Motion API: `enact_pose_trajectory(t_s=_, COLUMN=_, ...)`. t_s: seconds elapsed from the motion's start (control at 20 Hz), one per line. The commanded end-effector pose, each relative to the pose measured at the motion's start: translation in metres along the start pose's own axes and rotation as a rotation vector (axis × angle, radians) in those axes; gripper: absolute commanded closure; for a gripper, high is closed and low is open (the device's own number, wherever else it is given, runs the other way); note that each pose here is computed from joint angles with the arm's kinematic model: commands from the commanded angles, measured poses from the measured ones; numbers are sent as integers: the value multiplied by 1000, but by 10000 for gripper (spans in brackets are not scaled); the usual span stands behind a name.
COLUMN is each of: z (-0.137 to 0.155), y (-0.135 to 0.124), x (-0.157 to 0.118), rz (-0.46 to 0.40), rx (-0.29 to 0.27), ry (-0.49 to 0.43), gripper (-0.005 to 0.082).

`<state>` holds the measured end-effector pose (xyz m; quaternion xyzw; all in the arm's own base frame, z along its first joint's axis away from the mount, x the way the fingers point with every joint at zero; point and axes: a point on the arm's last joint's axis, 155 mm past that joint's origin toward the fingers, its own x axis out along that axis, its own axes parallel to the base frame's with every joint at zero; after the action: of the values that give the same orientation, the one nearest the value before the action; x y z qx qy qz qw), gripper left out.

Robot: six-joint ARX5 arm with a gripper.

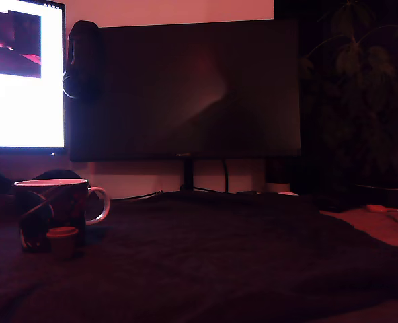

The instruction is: Pick up the coffee capsules on the table and drop them inside the coffee cup

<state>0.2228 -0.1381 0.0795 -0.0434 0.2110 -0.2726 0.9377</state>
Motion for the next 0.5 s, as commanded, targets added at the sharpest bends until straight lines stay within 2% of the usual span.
enact_pose_trajectory(t_s=0.0, z=-8, y=2, x=5, rz=5, rx=1, ry=16, gripper=152)
enact_pose_trajectory(t_s=0.2, z=-2, y=5, x=15, rz=16, rx=3, ry=-4, gripper=152)
enact_pose_trajectory(t_s=0.45, z=-10, y=9, x=27, rz=25, rx=-1, ry=26, gripper=153)
